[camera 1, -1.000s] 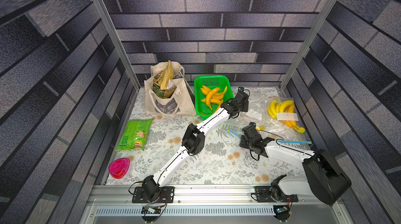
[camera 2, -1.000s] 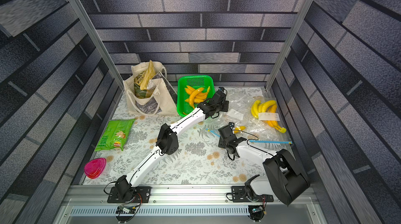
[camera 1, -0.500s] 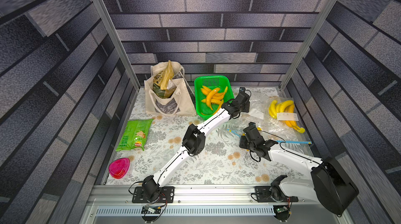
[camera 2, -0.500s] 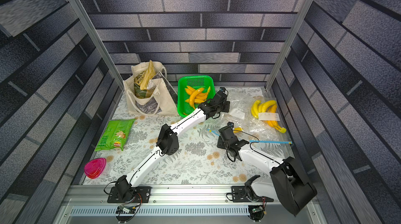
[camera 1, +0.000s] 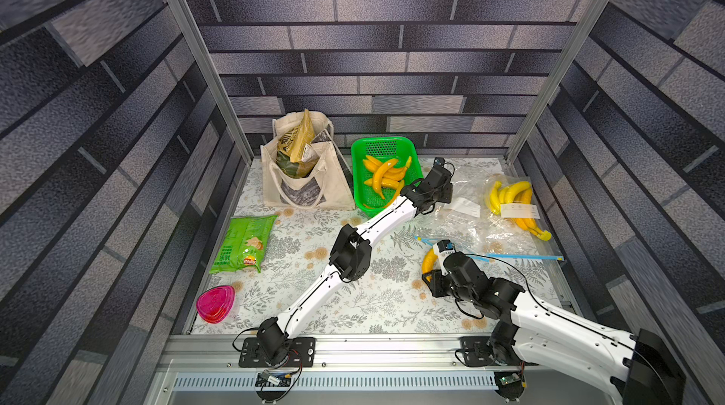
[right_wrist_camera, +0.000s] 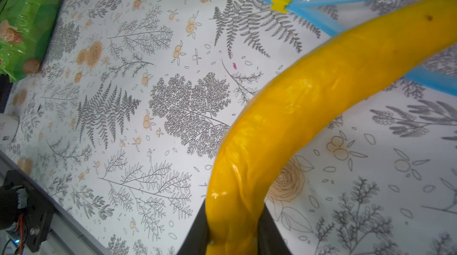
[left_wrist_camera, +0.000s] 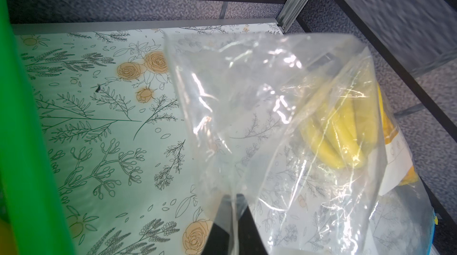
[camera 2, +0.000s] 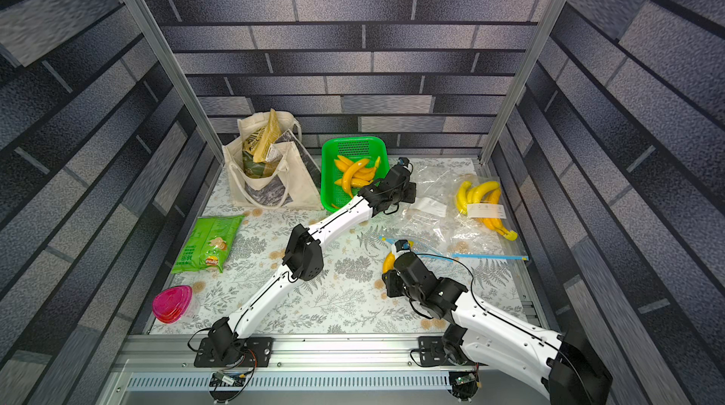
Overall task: Open the zip-top bag and take out the banana
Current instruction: Pick up the banana from the zipper food storage bag, then place the banana in the basket.
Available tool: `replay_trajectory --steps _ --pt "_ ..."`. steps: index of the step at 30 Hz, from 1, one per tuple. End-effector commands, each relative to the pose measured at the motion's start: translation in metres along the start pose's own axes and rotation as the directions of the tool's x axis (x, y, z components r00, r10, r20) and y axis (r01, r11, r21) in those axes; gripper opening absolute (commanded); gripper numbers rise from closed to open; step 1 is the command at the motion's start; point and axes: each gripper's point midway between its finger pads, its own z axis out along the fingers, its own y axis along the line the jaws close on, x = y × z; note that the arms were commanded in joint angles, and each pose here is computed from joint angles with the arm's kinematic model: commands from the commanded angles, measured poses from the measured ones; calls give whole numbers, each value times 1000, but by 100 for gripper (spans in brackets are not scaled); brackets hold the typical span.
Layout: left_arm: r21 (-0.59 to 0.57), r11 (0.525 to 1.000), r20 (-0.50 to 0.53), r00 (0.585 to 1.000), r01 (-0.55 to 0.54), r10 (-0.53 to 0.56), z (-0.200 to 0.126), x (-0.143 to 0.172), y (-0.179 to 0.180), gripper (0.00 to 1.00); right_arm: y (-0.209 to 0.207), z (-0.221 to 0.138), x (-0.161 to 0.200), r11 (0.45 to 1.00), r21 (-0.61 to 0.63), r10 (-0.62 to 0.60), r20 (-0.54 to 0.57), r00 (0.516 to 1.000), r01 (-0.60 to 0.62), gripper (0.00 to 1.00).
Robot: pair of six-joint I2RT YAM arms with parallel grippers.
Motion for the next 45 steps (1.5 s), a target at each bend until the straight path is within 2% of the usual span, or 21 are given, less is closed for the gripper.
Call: replay_trajectory --steps 1,7,10,13,16,21,25,28,32,38,41,45 --pt "30 999 6 1000 -21 21 -6 -5 -13 19 9 -3 14 997 -33 -66 -28 997 65 15" --pt "50 995 -73 994 -84 88 -38 -10 -25 48 17 -21 -1 994 -66 -88 55 995 91 17" --pt "28 993 -104 988 -114 117 -68 -21 -28 70 17 -29 -13 993 -34 -109 88 990 112 18" --pt "-15 989 -102 984 -150 148 -104 -40 -28 82 21 -34 -29 989 12 -150 107 983 150 18" --pt "-7 986 -68 984 -164 163 -137 -62 -30 93 29 -37 -44 981 27 -192 123 974 190 18" --pt "-44 987 -26 988 -155 154 -188 -88 -21 97 41 -45 -71 975 51 -222 177 959 217 20" --pt "-160 978 8 990 -137 140 -224 -92 15 100 54 -45 -102 969 80 -245 213 946 233 22" --pt "-187 980 72 994 -70 85 -258 -92 45 100 60 -33 -123 969 88 -246 216 945 232 22" --pt "-267 963 128 992 26 9 -297 -80 93 100 64 -16 -153 980 62 -198 217 956 189 22" --pt "-386 916 206 978 111 -31 -348 -50 145 100 71 12 -212 979 91 -197 223 955 181 22" --pt "-429 886 254 965 175 -68 -367 -33 168 100 63 40 -237 986 109 -145 172 974 128 22" --pt "-458 859 305 948 227 -89 -384 -11 189 100 65 75 -264 984 128 -138 136 981 121 22"
